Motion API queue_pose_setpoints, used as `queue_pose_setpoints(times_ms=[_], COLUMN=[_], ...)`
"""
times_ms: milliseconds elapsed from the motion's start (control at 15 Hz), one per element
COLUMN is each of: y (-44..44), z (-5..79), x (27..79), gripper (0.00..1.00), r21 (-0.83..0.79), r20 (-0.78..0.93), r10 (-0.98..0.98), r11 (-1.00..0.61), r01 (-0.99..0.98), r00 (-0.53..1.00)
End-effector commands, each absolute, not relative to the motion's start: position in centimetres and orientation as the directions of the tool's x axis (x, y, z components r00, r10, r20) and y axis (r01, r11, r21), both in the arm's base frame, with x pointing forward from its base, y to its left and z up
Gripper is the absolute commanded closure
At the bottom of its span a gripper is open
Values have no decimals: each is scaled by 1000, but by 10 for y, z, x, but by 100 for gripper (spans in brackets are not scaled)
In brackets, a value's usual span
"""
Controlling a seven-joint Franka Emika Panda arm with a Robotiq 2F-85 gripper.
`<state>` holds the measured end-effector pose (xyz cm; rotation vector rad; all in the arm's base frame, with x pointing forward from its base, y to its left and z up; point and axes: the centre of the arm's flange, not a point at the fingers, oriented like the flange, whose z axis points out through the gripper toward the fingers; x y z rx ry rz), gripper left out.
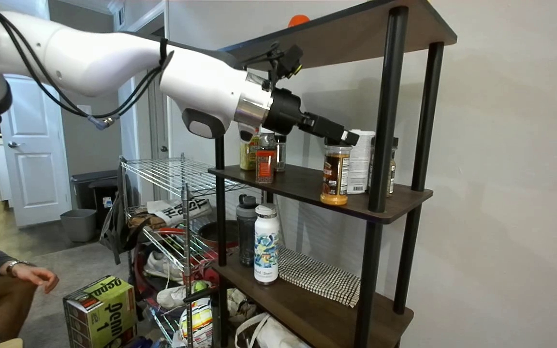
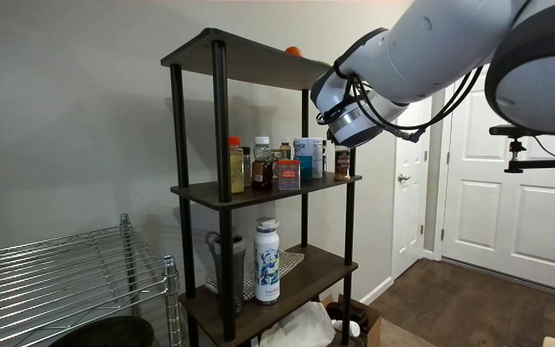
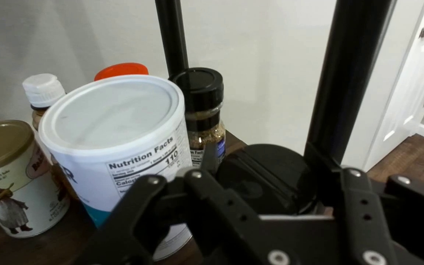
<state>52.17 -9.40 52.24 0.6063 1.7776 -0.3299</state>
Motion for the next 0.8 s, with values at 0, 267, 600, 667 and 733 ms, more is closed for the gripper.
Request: queue_pose_setpoints(times_ms=[0,267,600,667,733], y=[-98,-97,-94,-93,-93], z=[520,519,514,513,514], x=[530,532,533,533,532], gripper=[64,14,0,0,0], r21=[87,85,82,81,80], r20=[-953,-951,-949,-949,-950], r10=[231,231,233,232,231], r11=[830,831,832,832,831], r01=[551,549,549,549,550], r00=[-197,-204,-211,-212,-212])
